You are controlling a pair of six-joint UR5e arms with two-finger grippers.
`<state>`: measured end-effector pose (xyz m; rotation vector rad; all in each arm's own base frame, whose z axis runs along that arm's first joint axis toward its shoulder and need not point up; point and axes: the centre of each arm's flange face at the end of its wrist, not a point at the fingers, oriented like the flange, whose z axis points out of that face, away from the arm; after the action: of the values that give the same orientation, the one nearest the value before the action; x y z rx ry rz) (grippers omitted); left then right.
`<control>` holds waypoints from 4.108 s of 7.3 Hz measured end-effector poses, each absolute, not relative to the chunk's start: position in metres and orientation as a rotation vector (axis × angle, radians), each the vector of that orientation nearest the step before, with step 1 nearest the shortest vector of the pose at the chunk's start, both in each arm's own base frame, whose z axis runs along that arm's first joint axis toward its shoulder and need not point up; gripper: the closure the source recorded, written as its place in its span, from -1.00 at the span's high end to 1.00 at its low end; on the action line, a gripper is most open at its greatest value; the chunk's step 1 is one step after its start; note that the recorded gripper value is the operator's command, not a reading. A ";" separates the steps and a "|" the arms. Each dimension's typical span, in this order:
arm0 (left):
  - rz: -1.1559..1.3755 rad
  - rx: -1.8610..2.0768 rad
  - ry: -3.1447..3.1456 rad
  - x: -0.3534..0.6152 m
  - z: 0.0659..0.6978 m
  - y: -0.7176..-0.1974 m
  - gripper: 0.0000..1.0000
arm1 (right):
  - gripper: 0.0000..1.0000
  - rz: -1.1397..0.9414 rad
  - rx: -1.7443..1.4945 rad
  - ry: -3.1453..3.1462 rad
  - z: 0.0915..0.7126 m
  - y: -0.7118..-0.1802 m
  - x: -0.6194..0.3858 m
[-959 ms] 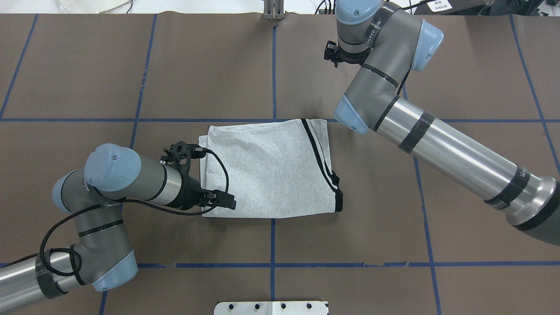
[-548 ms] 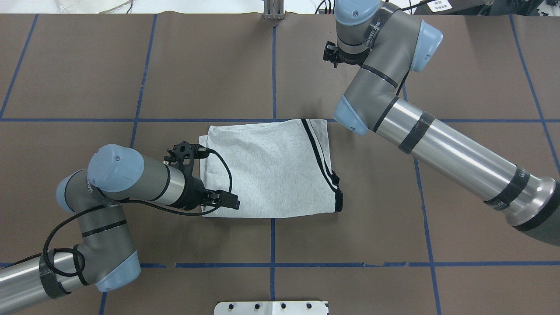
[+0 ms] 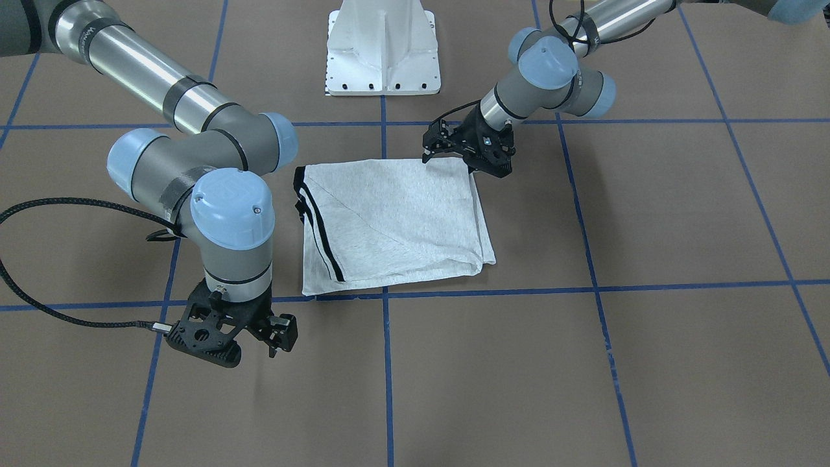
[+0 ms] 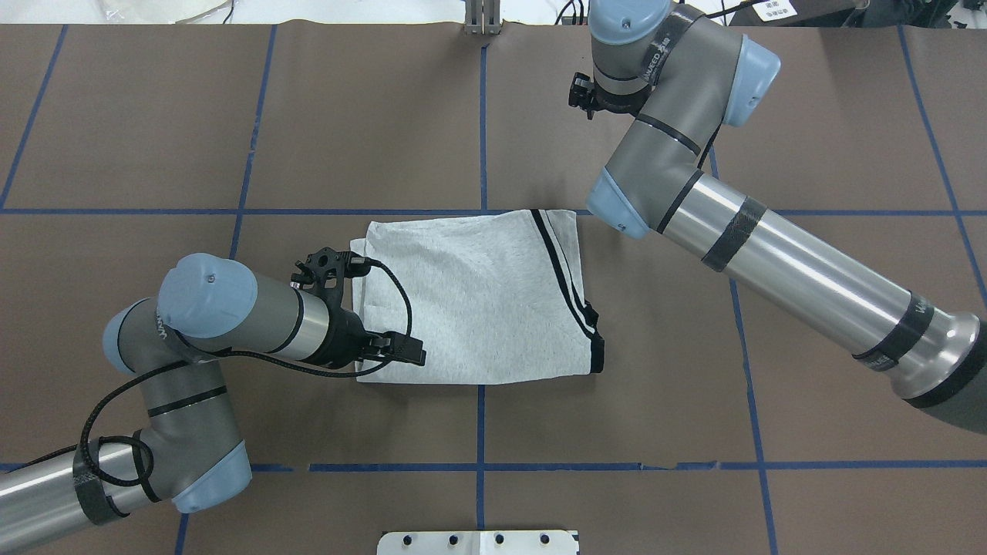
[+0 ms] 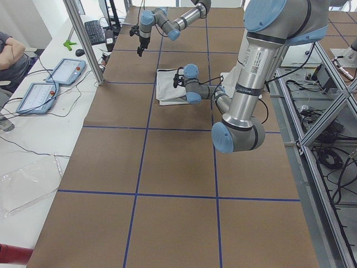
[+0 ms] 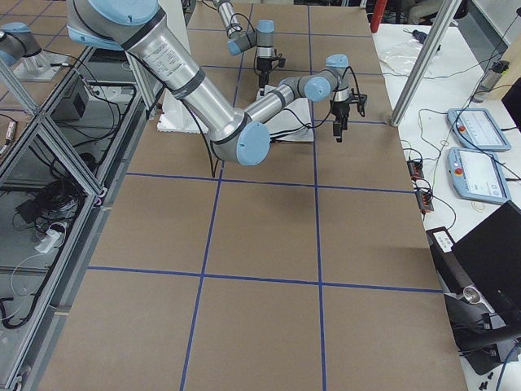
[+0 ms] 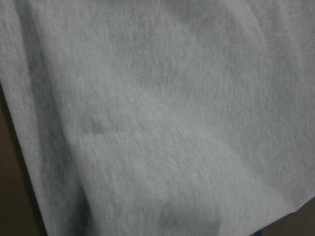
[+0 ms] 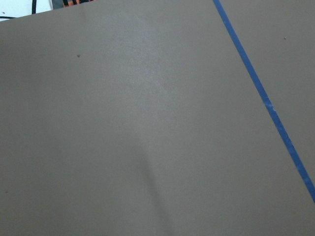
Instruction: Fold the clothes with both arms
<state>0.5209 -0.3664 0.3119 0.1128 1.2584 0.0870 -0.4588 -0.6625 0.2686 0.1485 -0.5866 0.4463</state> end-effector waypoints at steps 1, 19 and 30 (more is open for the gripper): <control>0.080 0.118 1.256 0.523 0.314 -0.368 1.00 | 1.00 0.446 0.149 -0.587 0.269 -0.662 -0.458; 0.156 0.028 1.278 0.477 0.339 -0.339 0.30 | 1.00 0.447 0.149 -0.588 0.272 -0.660 -0.457; 0.010 -0.060 1.268 0.501 0.332 -0.354 0.29 | 1.00 0.445 0.149 -0.587 0.278 -0.657 -0.454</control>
<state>0.5015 -0.3538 0.3318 -0.0603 1.2676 0.0095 -0.4542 -0.6573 0.2780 0.1491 -0.5872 0.4448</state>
